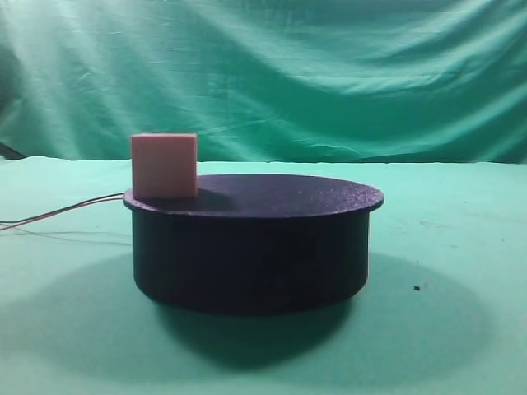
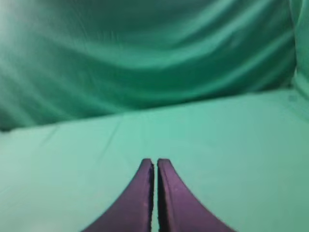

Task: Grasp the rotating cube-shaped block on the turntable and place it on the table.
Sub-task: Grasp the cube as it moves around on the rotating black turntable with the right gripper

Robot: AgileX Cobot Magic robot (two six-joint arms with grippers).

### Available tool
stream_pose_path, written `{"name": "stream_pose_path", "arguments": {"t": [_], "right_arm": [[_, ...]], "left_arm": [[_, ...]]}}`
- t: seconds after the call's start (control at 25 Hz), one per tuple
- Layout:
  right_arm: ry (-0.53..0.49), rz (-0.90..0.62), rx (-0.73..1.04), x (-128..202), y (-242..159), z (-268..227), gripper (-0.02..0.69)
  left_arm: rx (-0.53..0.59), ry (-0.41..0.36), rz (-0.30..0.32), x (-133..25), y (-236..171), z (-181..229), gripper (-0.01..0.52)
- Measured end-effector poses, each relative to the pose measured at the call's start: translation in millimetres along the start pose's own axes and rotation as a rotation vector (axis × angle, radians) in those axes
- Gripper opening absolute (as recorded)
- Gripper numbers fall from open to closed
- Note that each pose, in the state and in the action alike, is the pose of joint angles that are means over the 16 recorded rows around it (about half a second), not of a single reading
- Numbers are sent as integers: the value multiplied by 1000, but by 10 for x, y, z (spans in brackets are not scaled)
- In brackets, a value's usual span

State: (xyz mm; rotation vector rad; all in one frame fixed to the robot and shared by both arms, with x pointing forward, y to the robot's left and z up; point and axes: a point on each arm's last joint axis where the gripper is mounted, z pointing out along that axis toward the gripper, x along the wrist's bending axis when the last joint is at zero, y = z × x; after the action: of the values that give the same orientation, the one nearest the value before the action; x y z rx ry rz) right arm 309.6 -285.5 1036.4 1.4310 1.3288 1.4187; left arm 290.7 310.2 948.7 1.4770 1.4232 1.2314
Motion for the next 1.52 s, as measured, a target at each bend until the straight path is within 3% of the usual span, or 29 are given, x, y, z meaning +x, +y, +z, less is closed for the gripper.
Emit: {"name": "stream_pose_path", "arguments": {"t": [0.32,0.6,0.88,1.04,1.36,1.52], "right_arm": [[-6,-41,478,71,-43,343,0],[130,-165,786,321,-101,727,0],[264,-274,993,819,-208,1097,24],[300,-286,1051,1101,-275,1246,119],[321,-252,1116,1432,-336,1495,434],[312,-249,1152,1504,-403,1626,552]], "left_arm": [[0,0,0,0,0,0,0],[0,0,0,0,0,0,0],[0,0,0,0,0,0,0],[0,0,0,0,0,0,0],[0,0,0,0,0,0,0],[0,0,0,0,0,0,0]]}}
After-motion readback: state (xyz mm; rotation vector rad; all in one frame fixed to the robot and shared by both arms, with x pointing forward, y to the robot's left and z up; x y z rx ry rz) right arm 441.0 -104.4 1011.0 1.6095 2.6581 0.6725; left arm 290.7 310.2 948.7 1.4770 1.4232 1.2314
